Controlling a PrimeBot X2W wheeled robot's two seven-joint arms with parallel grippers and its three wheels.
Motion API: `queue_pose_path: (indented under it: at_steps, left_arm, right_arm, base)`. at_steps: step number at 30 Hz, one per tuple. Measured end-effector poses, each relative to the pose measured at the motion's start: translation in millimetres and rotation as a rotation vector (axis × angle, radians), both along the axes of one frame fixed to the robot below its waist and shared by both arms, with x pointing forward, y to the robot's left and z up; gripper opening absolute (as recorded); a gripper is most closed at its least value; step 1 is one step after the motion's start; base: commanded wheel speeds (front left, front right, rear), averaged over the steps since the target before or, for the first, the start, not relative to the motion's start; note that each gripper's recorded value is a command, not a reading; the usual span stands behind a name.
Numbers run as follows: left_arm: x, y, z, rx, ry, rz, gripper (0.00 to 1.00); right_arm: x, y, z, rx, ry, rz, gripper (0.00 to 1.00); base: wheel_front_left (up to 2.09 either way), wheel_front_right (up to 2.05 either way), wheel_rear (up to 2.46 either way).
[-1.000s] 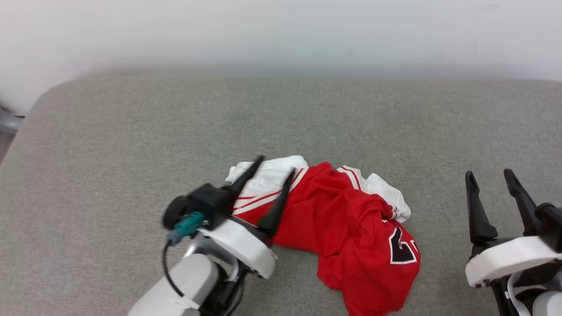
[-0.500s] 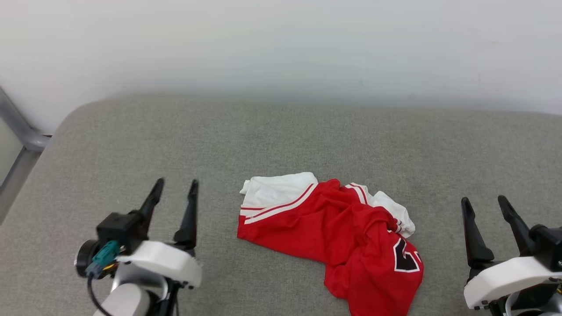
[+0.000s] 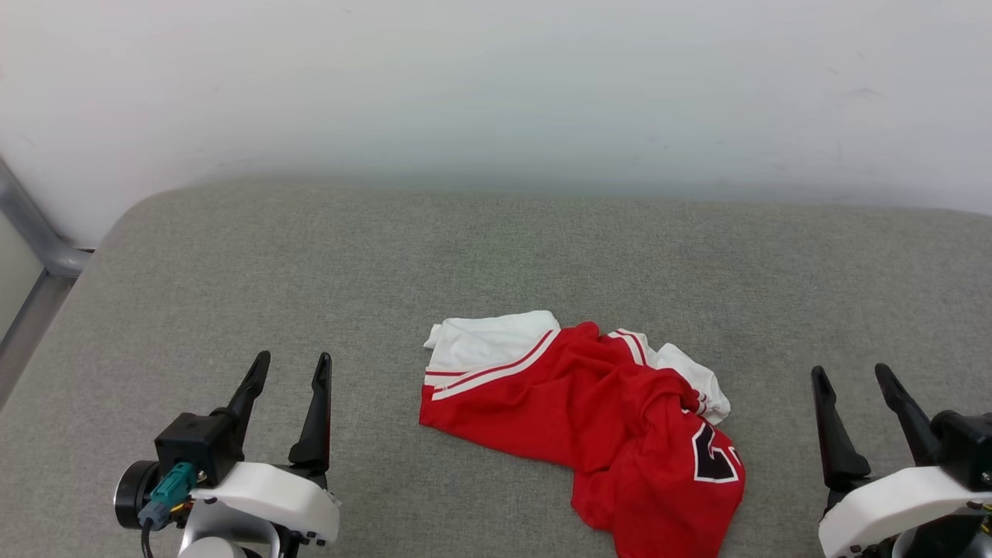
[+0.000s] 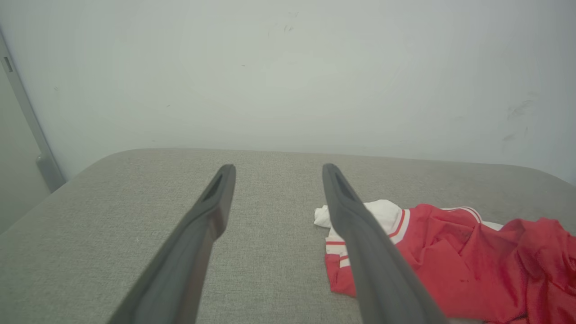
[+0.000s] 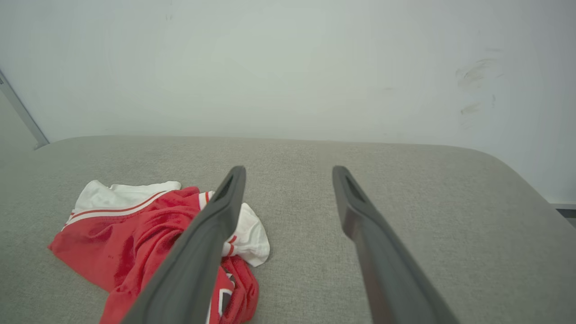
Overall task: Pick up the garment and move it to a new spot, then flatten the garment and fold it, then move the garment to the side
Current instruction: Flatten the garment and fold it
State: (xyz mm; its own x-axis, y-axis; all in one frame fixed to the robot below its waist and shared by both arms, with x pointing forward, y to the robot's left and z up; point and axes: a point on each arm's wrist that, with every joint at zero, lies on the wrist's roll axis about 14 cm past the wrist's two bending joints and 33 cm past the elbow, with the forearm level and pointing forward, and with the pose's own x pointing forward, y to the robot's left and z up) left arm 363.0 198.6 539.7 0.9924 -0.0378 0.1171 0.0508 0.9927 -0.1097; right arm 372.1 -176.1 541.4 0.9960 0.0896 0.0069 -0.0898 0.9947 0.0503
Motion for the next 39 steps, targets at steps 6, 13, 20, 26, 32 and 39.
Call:
queue_pose_path:
  at_steps: [6,13,20,26,32,39]
  left_arm:
    - [1,-1,-1,0.008,0.000,-0.009,1.00]
    - [7,-7,5,0.002,-0.021,-0.028,1.00]
    - [18,-6,3,-0.014,-0.020,-0.021,1.00]
    - [29,-4,-1,-0.019,-0.015,-0.020,1.00]
    - [35,3,-12,-0.030,0.008,0.006,1.00]
    - [37,8,-22,-0.037,0.032,0.025,1.00]
  right_arm:
    - [0,-13,-30,0.039,0.129,-0.035,1.00]
    - [0,-29,-98,0.043,0.465,-0.079,1.00]
    - [34,5,-119,-0.007,0.647,0.020,1.00]
    - [70,38,-127,-0.114,0.737,0.149,1.00]
    - [80,59,-156,-0.197,0.886,0.247,1.00]
    - [64,59,-187,-0.239,1.104,0.288,0.48]
  base:
    - [0.00,0.00,0.00]
    - [0.00,0.00,0.00]
    - [0.00,0.00,0.00]
    - [0.00,0.00,0.00]
    - [0.00,0.00,0.00]
    - [0.00,0.00,0.00]
